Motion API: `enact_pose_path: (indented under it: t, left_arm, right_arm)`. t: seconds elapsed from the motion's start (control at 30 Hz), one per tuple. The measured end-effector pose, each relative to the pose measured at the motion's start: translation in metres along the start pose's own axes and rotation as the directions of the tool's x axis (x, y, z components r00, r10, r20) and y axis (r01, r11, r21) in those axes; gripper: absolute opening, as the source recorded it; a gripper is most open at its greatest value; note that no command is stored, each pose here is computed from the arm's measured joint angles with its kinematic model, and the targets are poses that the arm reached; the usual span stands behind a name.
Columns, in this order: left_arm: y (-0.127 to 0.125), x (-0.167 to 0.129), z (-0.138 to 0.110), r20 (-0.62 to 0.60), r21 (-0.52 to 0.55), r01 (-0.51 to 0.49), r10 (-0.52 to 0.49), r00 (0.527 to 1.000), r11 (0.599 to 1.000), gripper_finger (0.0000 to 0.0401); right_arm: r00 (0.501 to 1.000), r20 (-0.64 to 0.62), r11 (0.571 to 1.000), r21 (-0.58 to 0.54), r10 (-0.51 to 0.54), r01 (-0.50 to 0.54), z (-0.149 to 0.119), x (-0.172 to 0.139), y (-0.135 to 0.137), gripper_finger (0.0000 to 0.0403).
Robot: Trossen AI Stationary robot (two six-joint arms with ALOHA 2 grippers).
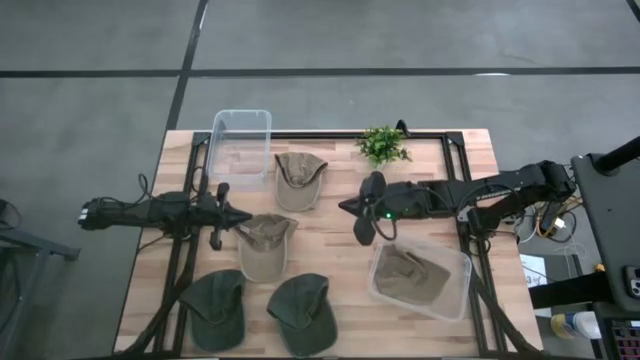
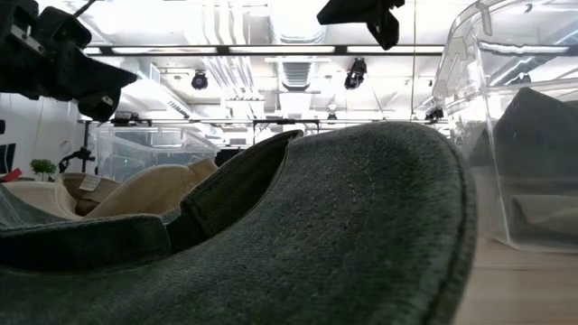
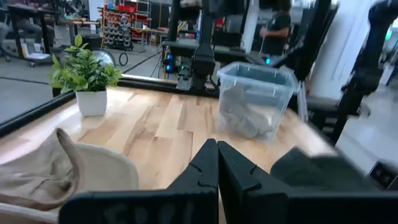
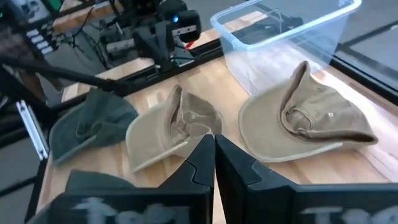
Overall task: Pick & Place hat
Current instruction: Put the bottom brown cap into the bottom transparent bin
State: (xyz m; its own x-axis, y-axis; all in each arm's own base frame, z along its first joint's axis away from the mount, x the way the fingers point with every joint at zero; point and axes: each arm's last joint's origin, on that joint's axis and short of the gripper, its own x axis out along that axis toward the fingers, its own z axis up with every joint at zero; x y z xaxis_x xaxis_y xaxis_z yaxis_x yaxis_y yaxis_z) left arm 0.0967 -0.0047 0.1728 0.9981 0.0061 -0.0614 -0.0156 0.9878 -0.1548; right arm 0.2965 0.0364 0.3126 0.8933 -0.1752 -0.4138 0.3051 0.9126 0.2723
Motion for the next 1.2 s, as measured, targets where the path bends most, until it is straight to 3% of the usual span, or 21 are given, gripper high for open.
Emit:
enact_pose_path:
  t: [0.2, 0.3, 0.63, 0.77, 0.9, 1.07, 1.2]
  left_arm:
    - [-0.002, 0.000, 0.010, 0.112, -0.127, 0.032, -0.018, 0.994, 0.991, 0.0000]
    - [-0.003, -0.002, 0.017, 0.182, -0.139, 0.054, -0.028, 0.983, 0.989, 0.0000]
    - [-0.003, -0.006, 0.034, 0.355, -0.372, 0.118, 0.023, 0.934, 0.921, 0.0001]
    - [-0.004, -0.005, 0.039, 0.353, -0.402, 0.123, 0.030, 0.935, 0.907, 0.0017]
    - [-0.006, -0.002, 0.048, 0.327, -0.412, 0.124, 0.020, 0.945, 0.903, 0.0062]
    - [-0.009, 0.009, 0.060, 0.243, -0.503, 0.103, 0.025, 0.970, 0.858, 0.0125]
    - [-0.012, 0.020, 0.063, 0.114, -0.567, 0.075, -0.012, 0.993, 0.821, 0.0143]
  right_arm:
    - [1.000, -0.006, 0.997, -0.081, 0.019, -0.020, -0.003, -0.002, 0.006, 0.0008]
    - [1.000, -0.008, 0.993, -0.114, 0.023, -0.024, -0.003, -0.002, 0.007, 0.0008]
    - [1.000, -0.023, 0.975, -0.220, 0.014, -0.019, -0.005, -0.002, 0.006, 0.0008]
    - [0.999, -0.034, 0.971, -0.239, 0.008, -0.016, -0.006, -0.002, 0.005, 0.0008]
    - [0.997, -0.072, 0.968, -0.251, -0.011, -0.008, -0.010, -0.003, 0.004, 0.0008]
    - [0.995, -0.098, 0.973, -0.230, -0.025, 0.002, -0.013, -0.003, 0.002, 0.0008]
    - [0.995, -0.099, 0.974, -0.226, -0.023, 0.000, -0.013, -0.003, 0.002, 0.0008]
